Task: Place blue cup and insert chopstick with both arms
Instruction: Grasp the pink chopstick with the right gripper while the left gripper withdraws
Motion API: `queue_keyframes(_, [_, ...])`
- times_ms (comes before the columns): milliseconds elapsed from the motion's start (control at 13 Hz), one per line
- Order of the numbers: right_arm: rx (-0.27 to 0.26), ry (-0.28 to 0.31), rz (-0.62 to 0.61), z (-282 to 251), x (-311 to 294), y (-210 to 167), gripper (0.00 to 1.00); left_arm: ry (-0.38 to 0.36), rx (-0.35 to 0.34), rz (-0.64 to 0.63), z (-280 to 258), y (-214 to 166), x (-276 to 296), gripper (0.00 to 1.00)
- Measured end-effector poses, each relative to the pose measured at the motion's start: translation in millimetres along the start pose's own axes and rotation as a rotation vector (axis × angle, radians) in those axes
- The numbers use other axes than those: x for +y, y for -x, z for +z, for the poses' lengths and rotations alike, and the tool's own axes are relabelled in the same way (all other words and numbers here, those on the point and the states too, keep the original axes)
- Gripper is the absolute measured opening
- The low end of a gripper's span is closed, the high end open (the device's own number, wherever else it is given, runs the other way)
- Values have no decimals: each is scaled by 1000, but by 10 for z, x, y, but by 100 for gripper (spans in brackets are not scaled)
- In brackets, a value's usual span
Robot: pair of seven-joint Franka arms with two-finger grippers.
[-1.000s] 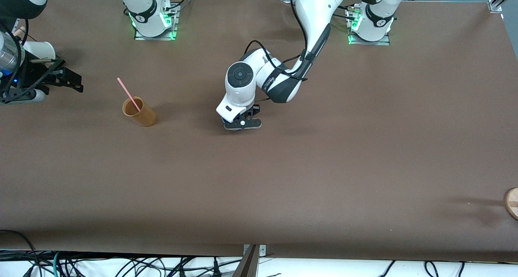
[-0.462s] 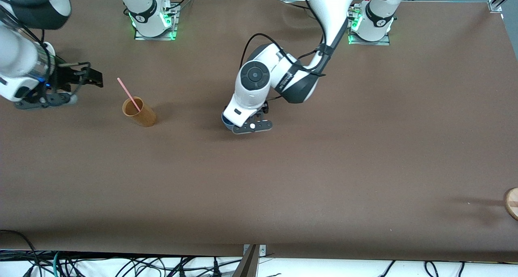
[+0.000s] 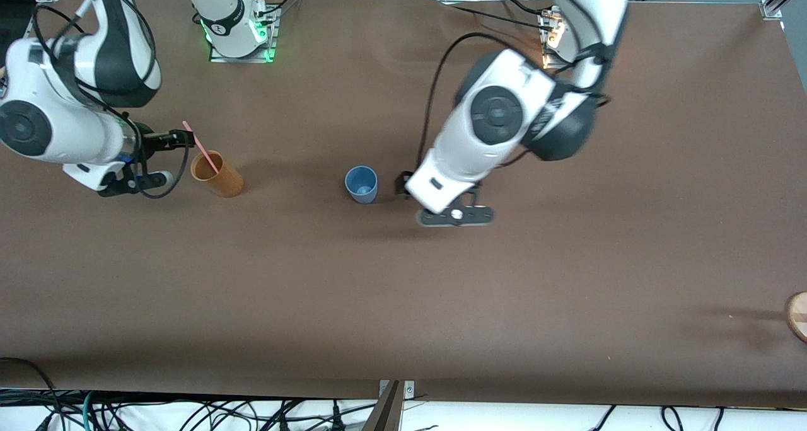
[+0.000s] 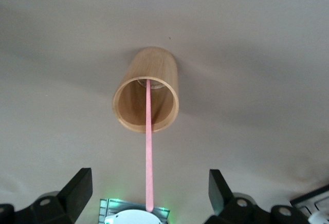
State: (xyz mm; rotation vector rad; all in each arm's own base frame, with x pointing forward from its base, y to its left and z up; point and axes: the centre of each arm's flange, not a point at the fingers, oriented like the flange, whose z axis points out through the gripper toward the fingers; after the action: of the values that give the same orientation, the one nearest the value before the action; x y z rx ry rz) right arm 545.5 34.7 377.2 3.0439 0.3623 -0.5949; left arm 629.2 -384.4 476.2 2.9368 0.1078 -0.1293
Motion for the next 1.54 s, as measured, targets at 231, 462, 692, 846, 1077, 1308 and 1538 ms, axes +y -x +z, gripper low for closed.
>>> queue_keyframes(231, [-1,-1,-38,495,-24,28,97,-28,-1,69,-554,-214,-782,100])
queue_keyframes(462, [-1,-3,-49,769,-50,115,66,-78,-27,109,-1033,-319,-1669,100])
queue_keyframes(692, [-3,-4,-70,791,-54,141,42,-92,-27,127,-1471,-371,-2647,100])
queue_keyframes(846, [-7,-5,-82,811,-56,151,35,-79,-13,101,-1702,-339,-3219,100])
queue_keyframes(1077, [-7,-5,-107,816,-56,155,18,-61,-37,30,-1750,-211,-3823,100])
queue_keyframes(1308, [-6,-5,-122,806,-56,158,8,-45,-79,-4,-1539,-35,-4040,100])
queue_keyframes(1538, [-14,-6,-121,624,-51,162,8,-112,-102,11,-1486,183,-4060,100])
